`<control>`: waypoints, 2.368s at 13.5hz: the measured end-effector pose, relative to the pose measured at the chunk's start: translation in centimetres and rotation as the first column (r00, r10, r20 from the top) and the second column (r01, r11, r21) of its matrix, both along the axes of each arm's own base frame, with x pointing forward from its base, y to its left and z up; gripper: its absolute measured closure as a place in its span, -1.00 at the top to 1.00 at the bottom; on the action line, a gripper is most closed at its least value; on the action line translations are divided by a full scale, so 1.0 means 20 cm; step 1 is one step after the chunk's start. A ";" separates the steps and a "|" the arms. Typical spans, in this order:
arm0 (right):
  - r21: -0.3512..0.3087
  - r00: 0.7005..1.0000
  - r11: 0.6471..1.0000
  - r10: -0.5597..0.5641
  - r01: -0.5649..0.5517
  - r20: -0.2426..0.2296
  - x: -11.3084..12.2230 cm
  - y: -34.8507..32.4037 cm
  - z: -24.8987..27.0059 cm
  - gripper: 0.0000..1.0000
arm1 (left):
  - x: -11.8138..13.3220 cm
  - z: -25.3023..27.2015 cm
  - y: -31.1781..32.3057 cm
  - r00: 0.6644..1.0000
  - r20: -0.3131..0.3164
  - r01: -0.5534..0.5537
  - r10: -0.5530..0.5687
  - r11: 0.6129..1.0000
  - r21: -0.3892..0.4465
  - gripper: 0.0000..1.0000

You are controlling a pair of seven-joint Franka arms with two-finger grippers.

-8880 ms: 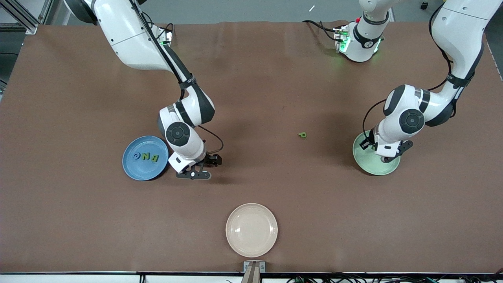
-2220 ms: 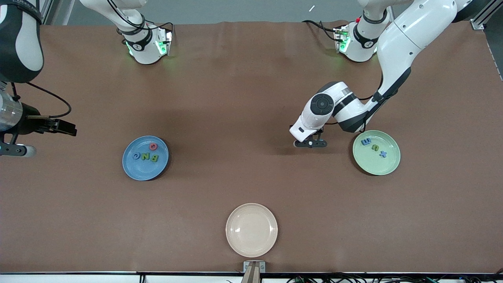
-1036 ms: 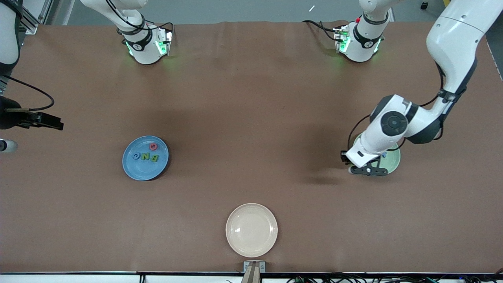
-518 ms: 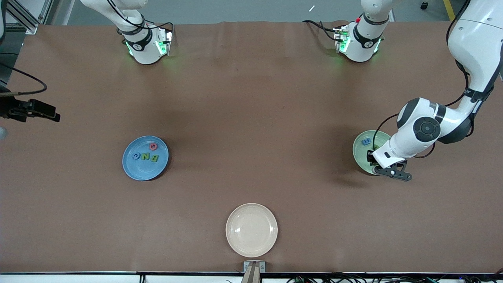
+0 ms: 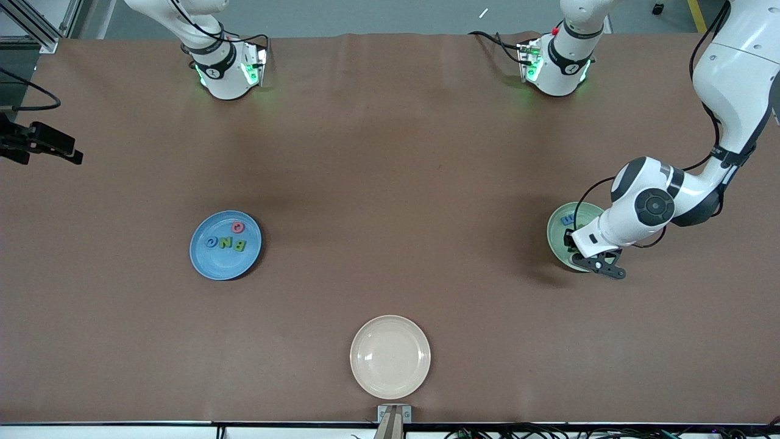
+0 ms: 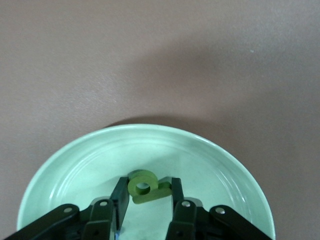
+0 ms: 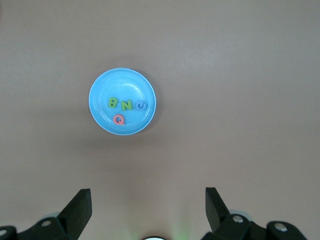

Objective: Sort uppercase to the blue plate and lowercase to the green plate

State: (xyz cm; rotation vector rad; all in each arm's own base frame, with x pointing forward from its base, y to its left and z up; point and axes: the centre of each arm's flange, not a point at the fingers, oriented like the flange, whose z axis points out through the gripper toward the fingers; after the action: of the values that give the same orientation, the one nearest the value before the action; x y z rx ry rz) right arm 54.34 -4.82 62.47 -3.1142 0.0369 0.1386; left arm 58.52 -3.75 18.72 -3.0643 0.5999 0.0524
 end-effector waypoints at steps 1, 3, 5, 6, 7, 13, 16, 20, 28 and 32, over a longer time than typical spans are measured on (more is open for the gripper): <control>0.001 1.000 1.000 -0.001 0.001 -0.003 -0.01 0.00 -0.01 1.00 | 0.00 0.00 0.00 1.000 -0.001 0.001 -0.001 1.000 0.000 -0.23; 0.002 1.000 1.000 -0.001 0.001 -0.005 -0.03 0.00 -0.01 1.00 | 0.00 0.00 0.00 1.000 -0.001 0.001 -0.001 1.000 0.000 -0.20; 0.003 1.000 1.000 -0.001 0.001 -0.005 -0.04 0.00 -0.01 1.00 | 0.00 0.00 0.00 1.000 0.000 0.000 0.000 1.000 0.001 -0.02; 0.003 1.000 1.000 0.000 0.000 -0.004 -0.04 0.00 -0.02 1.00 | 0.01 0.01 0.01 1.000 -0.003 -0.002 0.002 1.000 0.006 0.19; 0.003 1.000 1.000 0.001 -0.001 -0.004 -0.04 0.00 -0.02 1.00 | 0.01 0.03 0.02 1.000 -0.009 -0.004 0.004 1.000 0.017 0.37; 0.003 1.000 1.000 0.011 -0.011 -0.004 -0.04 0.03 -0.02 1.00 | 0.14 0.46 0.04 0.993 -0.071 -0.095 0.099 0.993 0.067 1.00; 0.003 1.000 1.000 0.011 -0.011 -0.001 -0.06 0.03 0.00 1.00 | 0.25 0.77 0.09 0.978 -0.076 -0.193 0.194 0.981 0.024 1.00; 0.003 1.000 1.000 0.011 -0.011 0.009 -0.08 0.03 0.03 1.00 | 0.33 0.95 0.16 0.968 -0.037 -0.249 0.248 0.968 -0.023 1.00; 0.003 1.000 1.000 0.013 -0.013 0.027 -0.12 0.04 0.08 1.00 | 0.34 0.97 0.21 0.958 -0.033 -0.285 0.285 0.958 -0.023 1.00; 0.005 0.999 1.000 0.012 -0.012 0.032 -0.17 0.03 0.10 1.00 | 0.34 0.95 0.21 0.958 -0.042 -0.284 0.283 0.958 -0.022 1.00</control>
State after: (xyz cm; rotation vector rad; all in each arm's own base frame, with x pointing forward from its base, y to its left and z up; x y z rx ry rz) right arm 50.90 -4.14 64.52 -3.1111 0.0171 0.0892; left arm 65.27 0.44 37.76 -3.1565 0.1570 0.1081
